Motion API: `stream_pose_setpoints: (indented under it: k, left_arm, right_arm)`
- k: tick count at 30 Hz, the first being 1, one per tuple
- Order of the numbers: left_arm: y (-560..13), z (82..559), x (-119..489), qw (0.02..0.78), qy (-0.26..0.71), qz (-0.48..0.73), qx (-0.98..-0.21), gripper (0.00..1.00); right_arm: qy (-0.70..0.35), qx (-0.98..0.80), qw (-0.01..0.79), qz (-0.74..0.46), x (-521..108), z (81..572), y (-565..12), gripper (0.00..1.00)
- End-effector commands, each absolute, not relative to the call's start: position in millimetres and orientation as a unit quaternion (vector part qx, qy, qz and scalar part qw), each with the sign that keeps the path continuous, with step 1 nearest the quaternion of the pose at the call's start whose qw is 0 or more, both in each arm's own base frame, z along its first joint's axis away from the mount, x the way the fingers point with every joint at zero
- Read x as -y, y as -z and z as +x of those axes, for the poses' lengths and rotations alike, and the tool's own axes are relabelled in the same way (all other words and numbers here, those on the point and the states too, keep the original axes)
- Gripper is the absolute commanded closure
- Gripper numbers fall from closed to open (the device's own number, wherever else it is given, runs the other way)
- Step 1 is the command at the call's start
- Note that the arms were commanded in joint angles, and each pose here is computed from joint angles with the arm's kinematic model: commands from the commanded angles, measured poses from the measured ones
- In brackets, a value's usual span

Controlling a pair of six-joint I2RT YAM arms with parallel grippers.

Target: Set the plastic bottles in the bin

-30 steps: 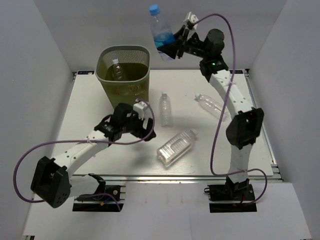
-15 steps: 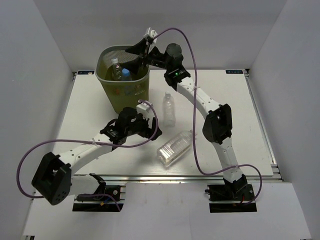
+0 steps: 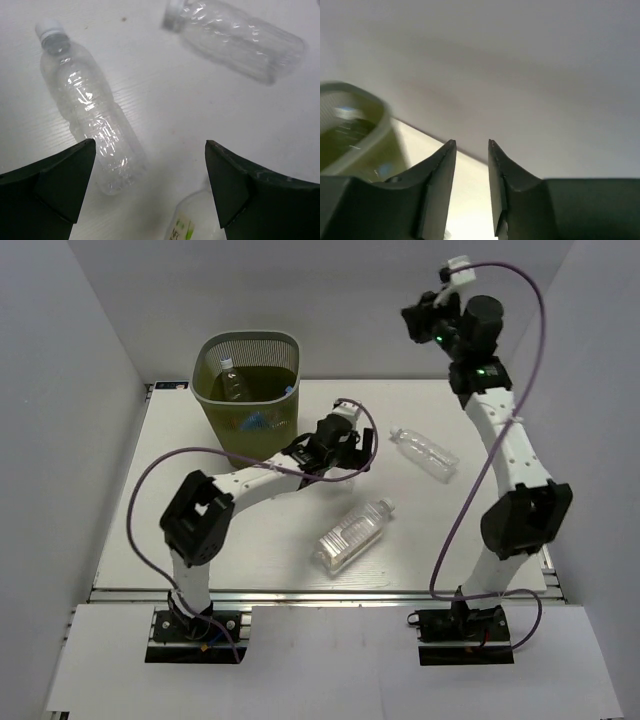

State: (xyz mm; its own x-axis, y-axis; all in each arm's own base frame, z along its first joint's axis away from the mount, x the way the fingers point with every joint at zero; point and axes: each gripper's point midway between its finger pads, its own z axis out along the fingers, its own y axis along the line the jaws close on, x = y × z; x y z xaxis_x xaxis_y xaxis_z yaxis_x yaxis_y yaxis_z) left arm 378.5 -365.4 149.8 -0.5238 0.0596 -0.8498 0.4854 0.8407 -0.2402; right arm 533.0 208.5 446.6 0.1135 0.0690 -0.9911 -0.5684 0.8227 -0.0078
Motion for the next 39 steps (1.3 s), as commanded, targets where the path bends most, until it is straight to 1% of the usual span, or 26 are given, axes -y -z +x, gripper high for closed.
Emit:
stream_pose_setpoints:
  k: [1,2,3,4,5,6,7,8,9,11,15,19,20,21,24,25,27,28,31,33,34,35,36,37,38,39]
  left_arm:
    - [-110,393,351,0.416,0.113,0.083,-0.898,0.0]
    - [-104,393,353,0.407,0.098,0.081,-0.904,0.0]
    - [-114,399,362,0.41,0.097,0.054,-0.905,0.0]
    - [-107,400,358,0.402,0.076,0.046,-0.911,0.0]
    - [-103,405,353,0.401,0.053,0.032,-0.914,0.0]
    - [-95,400,353,0.387,0.032,0.035,-0.921,0.0]
    - [-99,400,357,0.395,0.031,0.029,-0.918,0.0]
    - [-94,400,352,0.394,0.016,0.029,-0.919,0.0]
    - [-95,402,354,0.398,0.02,0.027,-0.917,0.0]
    - [-89,403,348,0.398,0.002,0.03,-0.917,0.0]
    - [-60,394,339,0.368,-0.028,0.044,-0.928,0.0]
    - [-42,388,343,0.352,-0.015,0.061,-0.934,0.0]
    - [-33,387,342,0.346,-0.021,0.063,-0.936,0.04]
    - [-32,387,347,0.341,-0.012,0.066,-0.938,0.08]
    - [-26,384,353,0.331,0.0,0.077,-0.941,0.32]
    - [-31,384,354,0.339,0.013,0.079,-0.937,0.46]
    - [-44,384,360,0.35,0.034,0.093,-0.932,0.56]
    - [-58,390,366,0.369,0.048,0.095,-0.923,0.61]
    - [-124,394,386,0.416,0.1,0.129,-0.894,0.66]
    - [-201,403,393,0.473,0.135,0.131,-0.86,0.68]
    - [-229,404,394,0.494,0.147,0.131,-0.847,0.68]
    - [-257,406,391,0.515,0.152,0.126,-0.834,0.68]
    - [-316,406,389,0.557,0.175,0.123,-0.803,0.68]
    - [-344,411,380,0.58,0.177,0.111,-0.787,0.68]
    - [-389,410,372,0.61,0.187,0.094,-0.764,0.68]
    - [-411,412,360,0.627,0.182,0.085,-0.752,0.68]
  right_arm:
    - [-0.126,-0.745,0.635,-0.164,-135,518,-377,0.74]
    - [-0.115,-0.757,0.624,-0.154,-119,513,-372,0.74]
    - [-0.111,-0.791,0.583,-0.149,-108,502,-341,0.66]
    - [-0.113,-0.81,0.555,-0.15,-101,495,-313,0.58]
    - [-0.111,-0.808,0.559,-0.149,-94,481,-322,0.49]
    - [-0.111,-0.833,0.524,-0.14,-75,473,-280,0.44]
    - [-0.108,-0.834,0.522,-0.14,-68,469,-275,0.37]
    - [-0.103,-0.826,0.538,-0.132,-56,462,-286,0.37]
    - [-0.11,-0.84,0.515,-0.131,-56,453,-258,0.35]
    - [-0.103,-0.846,0.511,-0.111,-37,447,-252,0.33]
    - [-0.135,-0.859,0.482,-0.104,-37,435,-226,0.3]
    - [-0.129,-0.861,0.478,-0.114,-34,433,-216,0.27]
    - [-0.126,-0.861,0.478,-0.122,-33,433,-214,0.27]
    - [-0.133,-0.858,0.477,-0.137,-36,432,-214,0.24]
    - [-0.148,-0.86,0.456,-0.175,-43,427,-206,0.11]
    - [-0.145,-0.858,0.451,-0.197,-44,428,-204,0.1]
    - [-0.147,-0.87,0.425,-0.201,-43,425,-191,0.1]
    - [-0.133,-0.874,0.415,-0.214,-38,426,-183,0.1]
    - [-0.11,-0.877,0.397,-0.246,-30,430,-166,0.1]
    - [-0.101,-0.872,0.391,-0.275,-29,432,-159,0.1]
    - [-0.098,-0.872,0.38,-0.293,-30,434,-147,0.1]
    - [-0.091,-0.866,0.386,-0.305,-28,441,-151,0.1]
    - [-0.095,-0.872,0.369,-0.307,-29,442,-139,0.1]
    - [-0.092,-0.874,0.362,-0.311,-27,450,-132,0.1]
    - [-0.092,-0.877,0.355,-0.31,-26,457,-126,0.1]
    - [-0.09,-0.879,0.352,-0.309,-25,462,-127,0.1]
